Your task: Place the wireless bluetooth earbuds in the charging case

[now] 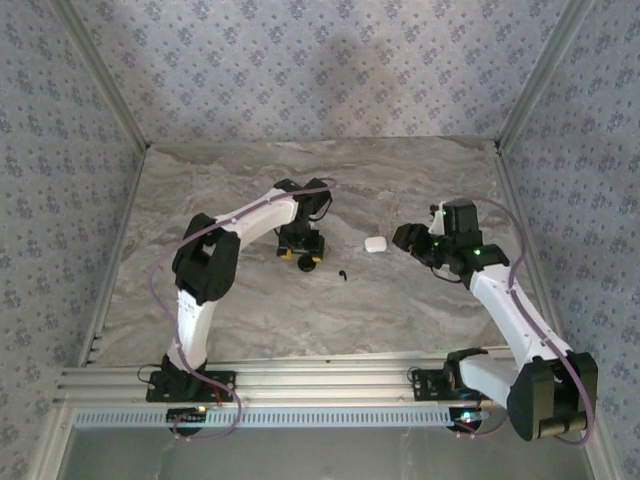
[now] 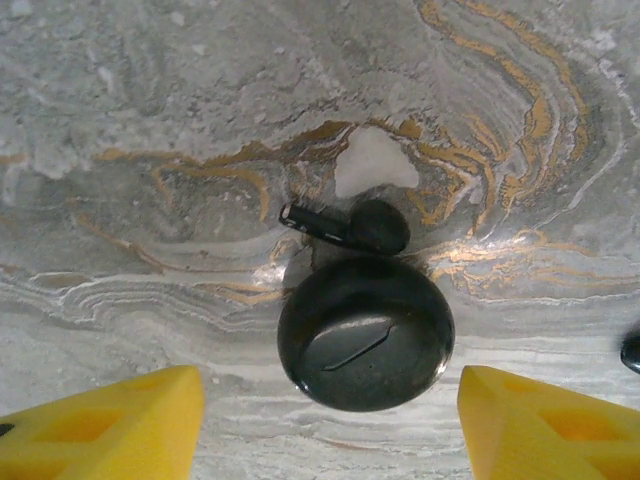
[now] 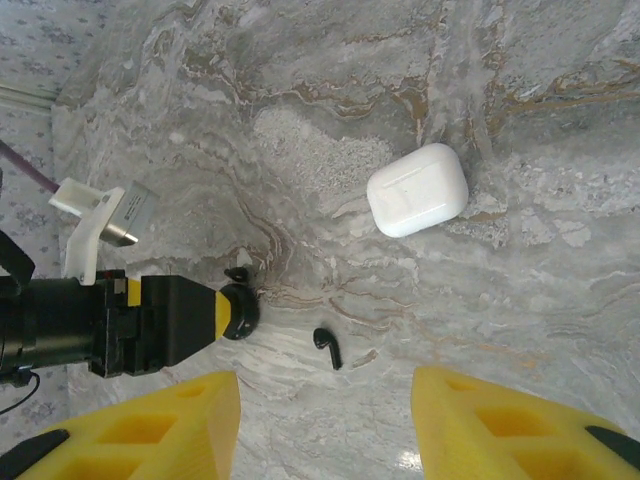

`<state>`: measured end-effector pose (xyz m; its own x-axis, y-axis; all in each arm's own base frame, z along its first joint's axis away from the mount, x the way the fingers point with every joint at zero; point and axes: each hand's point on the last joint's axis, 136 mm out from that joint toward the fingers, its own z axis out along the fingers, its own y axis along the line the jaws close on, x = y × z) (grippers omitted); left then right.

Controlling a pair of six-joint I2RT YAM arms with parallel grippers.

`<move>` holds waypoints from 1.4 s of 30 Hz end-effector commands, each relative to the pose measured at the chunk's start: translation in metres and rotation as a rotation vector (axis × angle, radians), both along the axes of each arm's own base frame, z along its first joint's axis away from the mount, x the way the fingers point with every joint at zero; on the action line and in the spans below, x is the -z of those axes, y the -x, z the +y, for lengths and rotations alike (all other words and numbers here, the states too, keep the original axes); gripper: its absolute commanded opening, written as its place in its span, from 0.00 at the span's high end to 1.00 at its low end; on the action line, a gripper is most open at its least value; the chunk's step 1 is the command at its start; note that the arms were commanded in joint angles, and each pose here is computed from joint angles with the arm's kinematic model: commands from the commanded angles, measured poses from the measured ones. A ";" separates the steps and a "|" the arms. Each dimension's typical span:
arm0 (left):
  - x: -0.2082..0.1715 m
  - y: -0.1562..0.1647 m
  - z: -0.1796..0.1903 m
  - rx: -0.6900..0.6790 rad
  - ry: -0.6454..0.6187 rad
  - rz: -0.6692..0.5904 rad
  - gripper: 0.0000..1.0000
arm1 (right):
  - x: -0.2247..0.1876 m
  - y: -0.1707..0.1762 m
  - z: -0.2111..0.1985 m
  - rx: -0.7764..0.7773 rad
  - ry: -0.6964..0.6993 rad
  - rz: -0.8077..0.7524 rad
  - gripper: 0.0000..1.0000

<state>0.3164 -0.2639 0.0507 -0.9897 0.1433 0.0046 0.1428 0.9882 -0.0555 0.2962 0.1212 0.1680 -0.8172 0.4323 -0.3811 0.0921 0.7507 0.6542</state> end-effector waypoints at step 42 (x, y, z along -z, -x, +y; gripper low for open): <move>-0.064 0.029 -0.053 -0.203 0.459 0.024 0.49 | -0.044 -0.009 0.011 -0.040 -0.037 -0.323 0.46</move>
<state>0.2823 -0.3011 0.0871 -0.9993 0.0308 0.0191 0.0220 0.9337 -0.3573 0.3013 0.1307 0.1935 -0.7410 0.4267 -0.5185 -0.0566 0.7297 0.6814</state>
